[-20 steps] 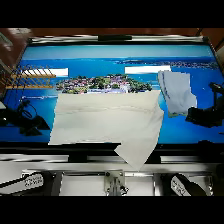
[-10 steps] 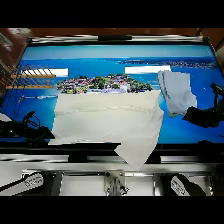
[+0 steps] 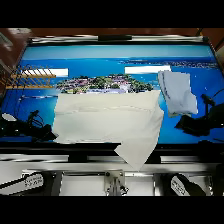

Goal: Fold the shirts.

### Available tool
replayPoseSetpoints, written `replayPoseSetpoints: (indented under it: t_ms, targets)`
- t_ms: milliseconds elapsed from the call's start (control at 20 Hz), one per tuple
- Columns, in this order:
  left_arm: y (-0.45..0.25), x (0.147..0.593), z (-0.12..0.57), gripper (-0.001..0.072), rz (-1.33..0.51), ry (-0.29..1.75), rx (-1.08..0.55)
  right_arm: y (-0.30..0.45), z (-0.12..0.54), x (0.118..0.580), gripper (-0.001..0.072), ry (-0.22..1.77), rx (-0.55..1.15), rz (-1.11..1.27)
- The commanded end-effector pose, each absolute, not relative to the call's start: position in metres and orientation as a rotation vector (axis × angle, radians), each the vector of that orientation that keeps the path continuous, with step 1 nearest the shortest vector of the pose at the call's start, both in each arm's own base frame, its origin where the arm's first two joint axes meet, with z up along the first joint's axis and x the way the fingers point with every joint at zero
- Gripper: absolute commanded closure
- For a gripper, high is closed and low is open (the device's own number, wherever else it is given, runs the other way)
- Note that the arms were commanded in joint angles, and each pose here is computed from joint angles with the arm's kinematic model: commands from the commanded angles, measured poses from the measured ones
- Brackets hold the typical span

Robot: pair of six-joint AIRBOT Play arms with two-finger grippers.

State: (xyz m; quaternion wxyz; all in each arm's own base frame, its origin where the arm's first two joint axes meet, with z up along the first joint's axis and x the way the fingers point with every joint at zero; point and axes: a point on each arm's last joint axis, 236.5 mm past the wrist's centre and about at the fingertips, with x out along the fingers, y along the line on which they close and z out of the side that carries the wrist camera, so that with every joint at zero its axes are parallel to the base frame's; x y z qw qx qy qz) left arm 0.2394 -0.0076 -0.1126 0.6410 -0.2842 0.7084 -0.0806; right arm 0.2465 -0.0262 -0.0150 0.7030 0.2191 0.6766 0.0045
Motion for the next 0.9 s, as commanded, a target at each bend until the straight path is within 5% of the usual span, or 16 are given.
replayPoseSetpoints:
  t_ms: [0, 450, 750, 850]
  targets:
    - [-0.017, 0.241, -0.108, 0.0674, -0.213, 1.613, -0.683, 0.016, -0.051, 0.216, 0.0166, 1.590, 0.648, 0.098]
    - [-0.014, 0.246, -0.110, 0.0675, -0.198, 1.594, -0.676, 0.049, -0.101, 0.200, 0.0176, 1.550, 0.847, 0.063]
    - [-0.012, 0.248, -0.111, 0.0675, -0.191, 1.585, -0.673, 0.070, -0.109, 0.205, 0.0177, 1.562, 0.717, 0.095]
    - [-0.012, 0.248, -0.111, 0.0675, -0.191, 1.585, -0.672, 0.084, -0.115, 0.199, 0.0238, 1.609, 0.686, 0.107]
